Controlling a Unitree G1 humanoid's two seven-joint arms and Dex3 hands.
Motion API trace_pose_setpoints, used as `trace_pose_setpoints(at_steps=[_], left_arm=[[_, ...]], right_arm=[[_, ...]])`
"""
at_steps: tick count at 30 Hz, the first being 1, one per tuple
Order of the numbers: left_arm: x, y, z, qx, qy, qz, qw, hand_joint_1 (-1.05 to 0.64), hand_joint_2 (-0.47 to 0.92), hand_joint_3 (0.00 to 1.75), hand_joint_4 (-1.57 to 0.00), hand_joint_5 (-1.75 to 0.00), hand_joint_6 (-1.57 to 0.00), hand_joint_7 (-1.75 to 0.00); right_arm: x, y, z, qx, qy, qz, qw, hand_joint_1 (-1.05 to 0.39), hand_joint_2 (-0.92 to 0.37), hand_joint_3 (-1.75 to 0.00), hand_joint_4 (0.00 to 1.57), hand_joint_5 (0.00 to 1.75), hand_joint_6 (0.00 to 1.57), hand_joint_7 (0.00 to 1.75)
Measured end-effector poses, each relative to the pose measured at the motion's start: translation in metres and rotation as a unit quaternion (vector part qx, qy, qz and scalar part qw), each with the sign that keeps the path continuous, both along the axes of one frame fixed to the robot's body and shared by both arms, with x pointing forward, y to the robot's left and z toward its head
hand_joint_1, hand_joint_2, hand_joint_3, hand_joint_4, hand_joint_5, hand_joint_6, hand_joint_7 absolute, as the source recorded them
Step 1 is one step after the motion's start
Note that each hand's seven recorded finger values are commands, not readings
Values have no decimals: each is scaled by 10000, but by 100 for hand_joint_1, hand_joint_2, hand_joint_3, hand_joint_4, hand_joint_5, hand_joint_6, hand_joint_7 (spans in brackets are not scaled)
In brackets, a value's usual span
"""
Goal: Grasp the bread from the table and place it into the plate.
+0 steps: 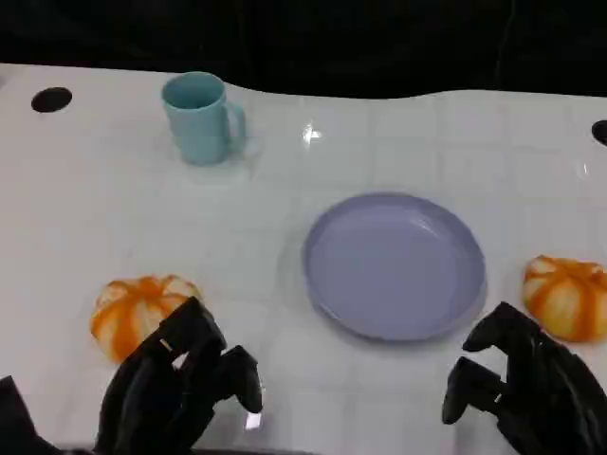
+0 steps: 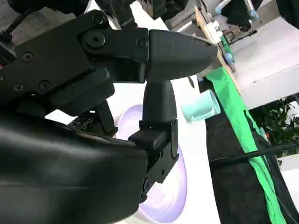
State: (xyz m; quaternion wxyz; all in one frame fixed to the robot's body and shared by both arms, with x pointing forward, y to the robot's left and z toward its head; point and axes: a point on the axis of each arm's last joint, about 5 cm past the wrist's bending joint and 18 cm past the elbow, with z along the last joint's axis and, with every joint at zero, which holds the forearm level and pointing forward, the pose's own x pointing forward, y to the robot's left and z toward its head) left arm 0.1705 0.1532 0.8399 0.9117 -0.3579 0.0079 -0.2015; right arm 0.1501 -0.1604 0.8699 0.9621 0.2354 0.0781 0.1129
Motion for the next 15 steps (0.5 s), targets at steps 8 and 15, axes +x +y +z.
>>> trace_pose_setpoints(at_steps=[8,15], left_arm=[[-10,5,-1,1,1,20,10000,-52,92,36,-82,-175,-58,-175],[-11,5,-2,1,3,20,10000,-51,92,35,-81,-175,-57,-175]], right_arm=[[-3,4,-1,-14,13,-4,10000,-57,-85,-63,77,175,48,175],[-3,3,5,-1,-7,-3,10000,-57,-84,-62,76,175,45,175]])
